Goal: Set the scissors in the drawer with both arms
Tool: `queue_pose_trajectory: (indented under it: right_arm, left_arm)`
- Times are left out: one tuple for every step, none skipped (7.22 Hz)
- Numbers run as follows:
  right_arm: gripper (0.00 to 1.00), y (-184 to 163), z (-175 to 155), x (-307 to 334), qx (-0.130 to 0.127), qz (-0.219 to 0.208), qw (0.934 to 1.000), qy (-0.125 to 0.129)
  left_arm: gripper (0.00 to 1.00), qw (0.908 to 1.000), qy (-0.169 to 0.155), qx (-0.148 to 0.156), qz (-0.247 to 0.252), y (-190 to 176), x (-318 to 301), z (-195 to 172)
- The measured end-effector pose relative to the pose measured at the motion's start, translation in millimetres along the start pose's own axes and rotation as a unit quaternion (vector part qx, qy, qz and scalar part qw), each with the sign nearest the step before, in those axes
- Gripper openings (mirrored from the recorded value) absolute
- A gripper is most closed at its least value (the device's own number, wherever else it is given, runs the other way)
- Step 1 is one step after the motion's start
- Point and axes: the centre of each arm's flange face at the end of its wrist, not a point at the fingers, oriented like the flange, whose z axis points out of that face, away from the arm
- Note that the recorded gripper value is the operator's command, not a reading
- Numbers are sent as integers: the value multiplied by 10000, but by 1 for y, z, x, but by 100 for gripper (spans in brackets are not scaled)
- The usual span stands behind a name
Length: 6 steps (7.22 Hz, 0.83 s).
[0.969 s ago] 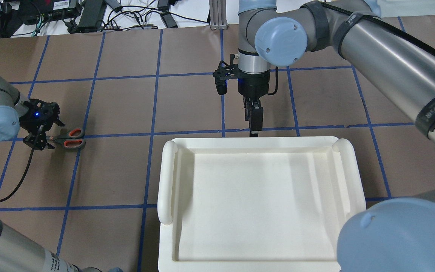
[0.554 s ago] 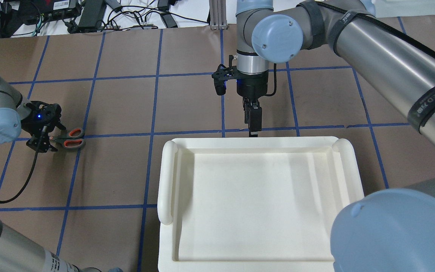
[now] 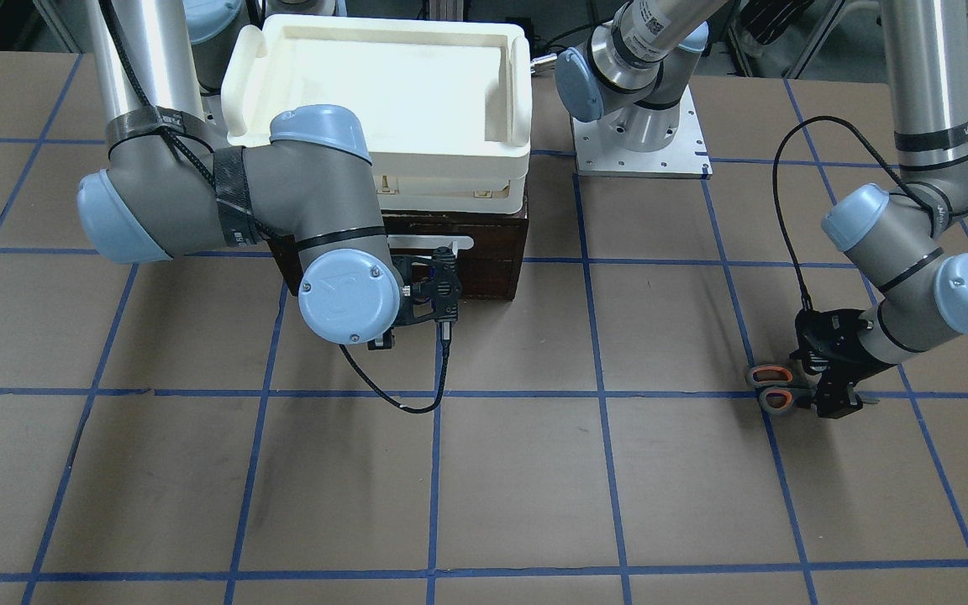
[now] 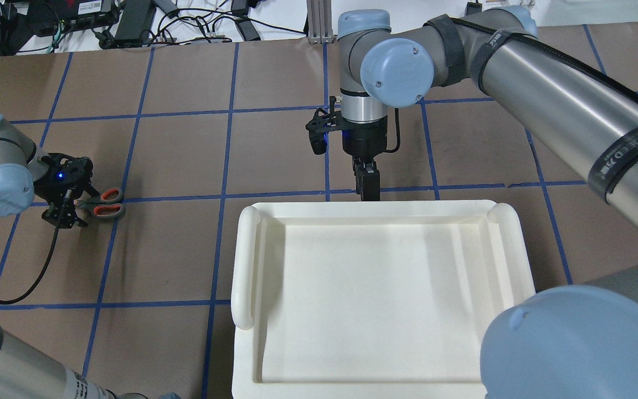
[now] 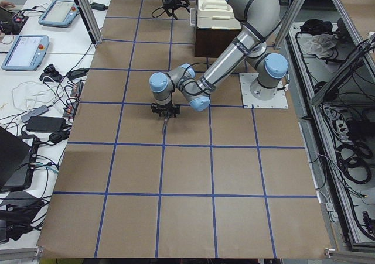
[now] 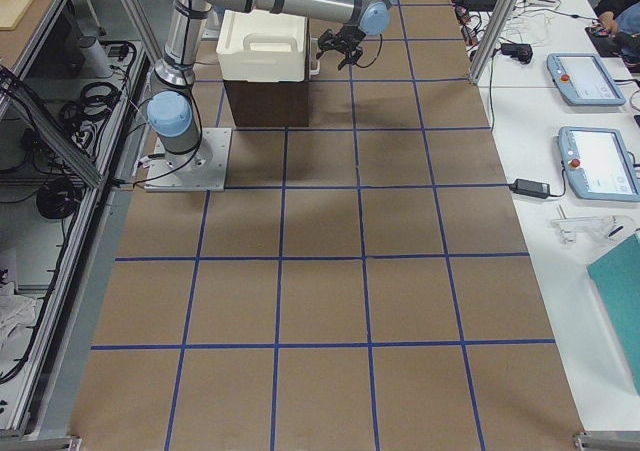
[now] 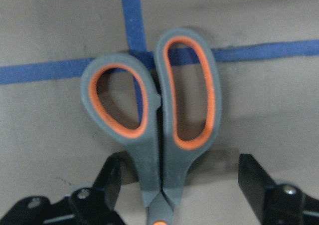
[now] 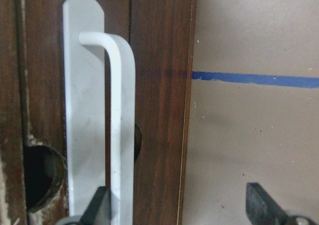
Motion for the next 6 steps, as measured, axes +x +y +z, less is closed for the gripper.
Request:
queue_pose_trajectory:
  right_arm:
    - [92,-1,1,0,-10,-9,10000,7]
    - [89,-1,1,-1,-14,-12,10000,15]
    - [80,-2,1,-1,-15,-18,10000,18]
    - [72,-2,1,-1,-14,-34,10000,24]
    - [71,-2,1,-1,-12,-73,10000,43]
    - [71,-2,2,-1,-17,-120,9999,46]
  left_arm:
    - [48,10000,-14,-16,8,0,0,-1]
    - [38,10000,-34,-32,14,1,-1,-2]
    - [25,10000,-67,-58,21,1,-2,-4]
    - [17,9999,-102,-85,29,2,-2,-5]
    - [11,9999,-115,-99,36,2,-3,-6]
    - [8,9999,-119,-109,52,2,-3,-6]
